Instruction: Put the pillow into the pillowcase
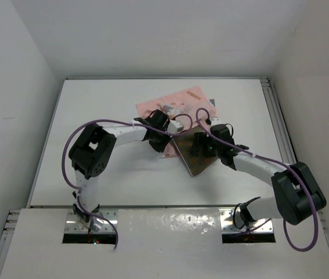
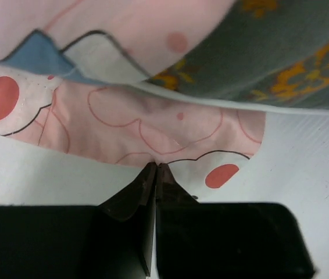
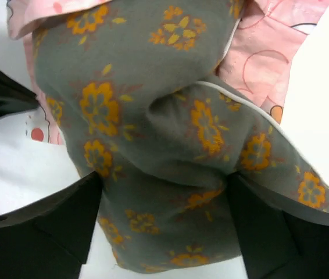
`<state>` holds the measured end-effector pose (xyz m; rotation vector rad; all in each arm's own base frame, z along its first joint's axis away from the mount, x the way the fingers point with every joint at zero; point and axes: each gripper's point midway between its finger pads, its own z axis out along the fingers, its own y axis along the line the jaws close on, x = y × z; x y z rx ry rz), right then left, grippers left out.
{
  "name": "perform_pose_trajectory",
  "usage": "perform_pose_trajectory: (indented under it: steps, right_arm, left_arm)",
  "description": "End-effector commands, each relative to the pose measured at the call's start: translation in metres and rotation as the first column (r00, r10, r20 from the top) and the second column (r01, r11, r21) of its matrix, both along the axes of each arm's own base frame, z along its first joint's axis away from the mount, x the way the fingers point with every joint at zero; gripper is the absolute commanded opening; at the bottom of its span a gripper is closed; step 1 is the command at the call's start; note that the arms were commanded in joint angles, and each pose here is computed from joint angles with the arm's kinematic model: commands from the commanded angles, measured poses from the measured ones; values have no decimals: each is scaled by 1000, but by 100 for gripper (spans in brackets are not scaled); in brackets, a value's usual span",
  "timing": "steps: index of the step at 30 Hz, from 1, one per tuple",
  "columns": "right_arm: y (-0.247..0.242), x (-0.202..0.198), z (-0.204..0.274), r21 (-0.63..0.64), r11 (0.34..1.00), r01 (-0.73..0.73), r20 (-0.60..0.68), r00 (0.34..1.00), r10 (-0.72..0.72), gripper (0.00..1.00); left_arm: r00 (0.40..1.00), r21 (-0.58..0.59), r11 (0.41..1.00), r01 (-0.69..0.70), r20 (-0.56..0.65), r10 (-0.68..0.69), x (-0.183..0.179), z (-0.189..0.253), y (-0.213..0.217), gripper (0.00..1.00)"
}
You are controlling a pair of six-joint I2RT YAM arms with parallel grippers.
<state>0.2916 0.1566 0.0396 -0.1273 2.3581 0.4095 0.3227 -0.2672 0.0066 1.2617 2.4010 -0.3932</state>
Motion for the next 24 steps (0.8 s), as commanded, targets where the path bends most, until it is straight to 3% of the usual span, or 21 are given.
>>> perform_pose_trajectory:
  steps: [1, 2, 4, 5, 6, 12, 18, 20, 24]
  right_arm:
    - [21, 12, 6, 98, 995, 2, 5, 1000, -2, 82]
    - [24, 13, 7, 114, 993, -7, 7, 1000, 7, 66]
    - [33, 14, 12, 160, 987, -25, 14, 1000, 23, 44]
    - [34, 16, 16, 171, 985, -25, 25, 999, 21, 13]
    - [37, 18, 21, 191, 981, -25, 41, 999, 17, 0]
    - [44, 45, 79, 358, 934, -13, 203, 977, -64, 0]
    - [28, 77, 133, 517, 852, 79, 319, 906, -278, 0]
    - [25, 83, 139, 538, 836, 104, 322, 891, -319, 0]
    - [22, 89, 128, 535, 830, 161, 290, 887, -359, 0]
  left_arm:
    - [999, -13, 1000, 20, -47, -21, -10, -11, -8, 0]
    - [999, -15, 1000, 23, -49, -23, -10, -10, -9, 0]
    - [998, -17, 999, 39, -55, -40, -10, -2, -10, 0]
    - [998, -30, 998, 51, -43, -52, -8, 7, -14, 0]
    - [997, -25, 997, 71, -40, -72, -9, 11, -12, 0]
    - [969, 1, 972, 236, 67, -236, -21, 46, -13, 0]
    - [900, 3, 901, 433, 60, -432, -75, 63, -23, 0]
    - [878, -11, 879, 476, 65, -475, -90, 69, -31, 0]
    - [872, -23, 875, 484, 92, -480, -85, 82, -37, 0]
